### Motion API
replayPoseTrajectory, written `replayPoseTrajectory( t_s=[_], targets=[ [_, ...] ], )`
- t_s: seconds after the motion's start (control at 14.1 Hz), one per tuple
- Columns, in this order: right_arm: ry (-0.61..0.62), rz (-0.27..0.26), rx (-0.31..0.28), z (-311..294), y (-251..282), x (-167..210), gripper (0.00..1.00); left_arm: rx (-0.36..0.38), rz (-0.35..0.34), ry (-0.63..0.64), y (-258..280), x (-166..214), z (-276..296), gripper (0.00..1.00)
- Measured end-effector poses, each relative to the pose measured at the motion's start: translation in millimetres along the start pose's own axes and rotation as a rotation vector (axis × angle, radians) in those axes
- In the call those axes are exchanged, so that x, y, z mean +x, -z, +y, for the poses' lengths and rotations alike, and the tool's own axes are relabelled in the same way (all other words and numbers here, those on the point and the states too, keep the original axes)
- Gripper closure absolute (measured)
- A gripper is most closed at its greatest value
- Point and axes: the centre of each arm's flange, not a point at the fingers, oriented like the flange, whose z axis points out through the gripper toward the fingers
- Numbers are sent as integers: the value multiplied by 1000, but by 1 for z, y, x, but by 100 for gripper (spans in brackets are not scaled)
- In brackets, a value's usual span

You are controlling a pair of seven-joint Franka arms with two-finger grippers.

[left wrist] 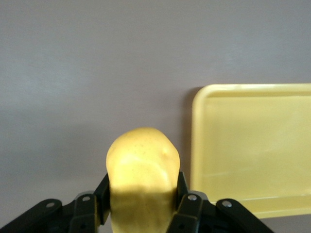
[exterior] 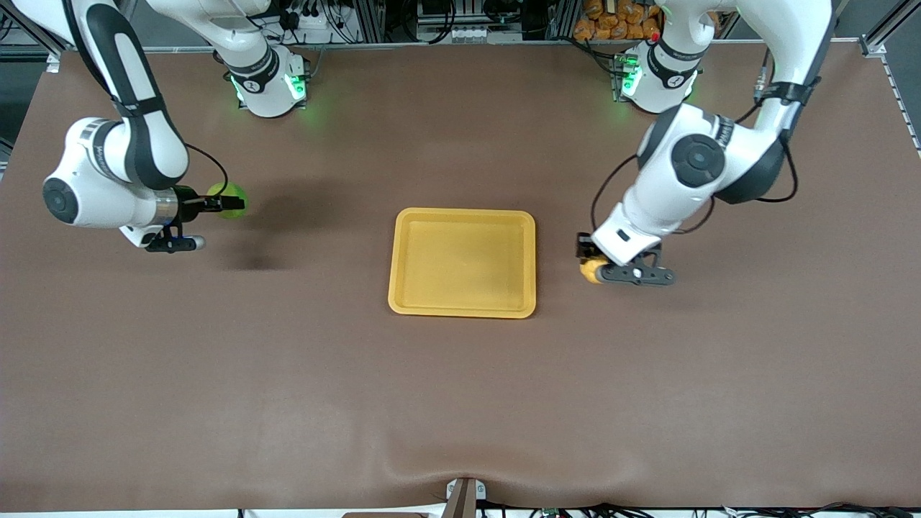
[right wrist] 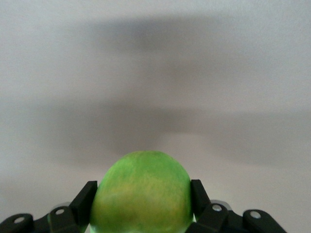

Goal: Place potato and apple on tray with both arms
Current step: 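Carry the potato with the left gripper over the yellow tray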

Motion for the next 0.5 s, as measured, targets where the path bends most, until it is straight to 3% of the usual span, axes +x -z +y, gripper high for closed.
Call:
replayPoseTrajectory(
  t_s=[0.36, 0.5],
  targets=[
    [-5, -22, -2, -26, 41, 6, 18, -73, -23, 130, -7, -8, 98, 47],
    [-42, -23, -25, -55, 50, 9, 18, -69, -52, 146, -31, -11, 126, 47]
  ],
)
